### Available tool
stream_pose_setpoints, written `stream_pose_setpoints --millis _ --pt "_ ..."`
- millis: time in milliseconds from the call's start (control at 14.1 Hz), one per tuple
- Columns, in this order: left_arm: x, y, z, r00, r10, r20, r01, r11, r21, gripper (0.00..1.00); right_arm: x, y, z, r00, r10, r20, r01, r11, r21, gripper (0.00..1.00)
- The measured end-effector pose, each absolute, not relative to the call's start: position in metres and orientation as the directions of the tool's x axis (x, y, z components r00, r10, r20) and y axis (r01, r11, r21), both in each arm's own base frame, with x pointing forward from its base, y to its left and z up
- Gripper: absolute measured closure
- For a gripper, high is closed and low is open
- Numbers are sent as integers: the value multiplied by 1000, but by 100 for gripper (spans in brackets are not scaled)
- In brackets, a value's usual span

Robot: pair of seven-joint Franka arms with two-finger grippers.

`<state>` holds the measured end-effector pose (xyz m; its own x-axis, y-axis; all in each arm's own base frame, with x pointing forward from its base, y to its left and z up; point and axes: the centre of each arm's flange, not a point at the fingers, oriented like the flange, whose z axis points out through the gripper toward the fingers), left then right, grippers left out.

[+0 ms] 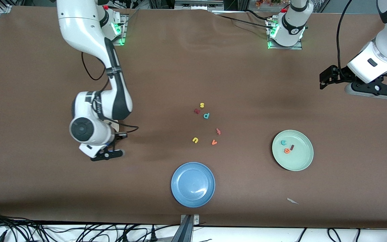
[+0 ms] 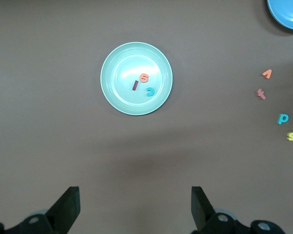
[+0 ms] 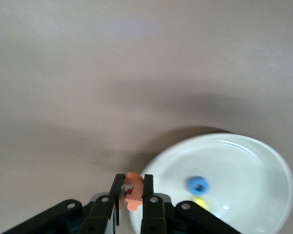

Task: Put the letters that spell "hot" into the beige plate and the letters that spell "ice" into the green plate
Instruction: 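Carry the orange letter onto the beige plate and open the right gripper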

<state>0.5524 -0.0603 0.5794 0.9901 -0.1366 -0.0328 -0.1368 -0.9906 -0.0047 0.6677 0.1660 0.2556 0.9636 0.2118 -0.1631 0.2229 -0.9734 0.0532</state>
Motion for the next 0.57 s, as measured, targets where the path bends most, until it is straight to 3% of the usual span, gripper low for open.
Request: stream_pose_setpoints --millis 425,567 --pt "552 -61 579 990 -138 -34 -139 -990 -5 0 634 112 236 971 218 -102 220 -975 15 81" --pt "551 -61 579 989 -138 -45 -139 -990 -4 0 627 110 228 975 191 -111 191 -982 -12 67"
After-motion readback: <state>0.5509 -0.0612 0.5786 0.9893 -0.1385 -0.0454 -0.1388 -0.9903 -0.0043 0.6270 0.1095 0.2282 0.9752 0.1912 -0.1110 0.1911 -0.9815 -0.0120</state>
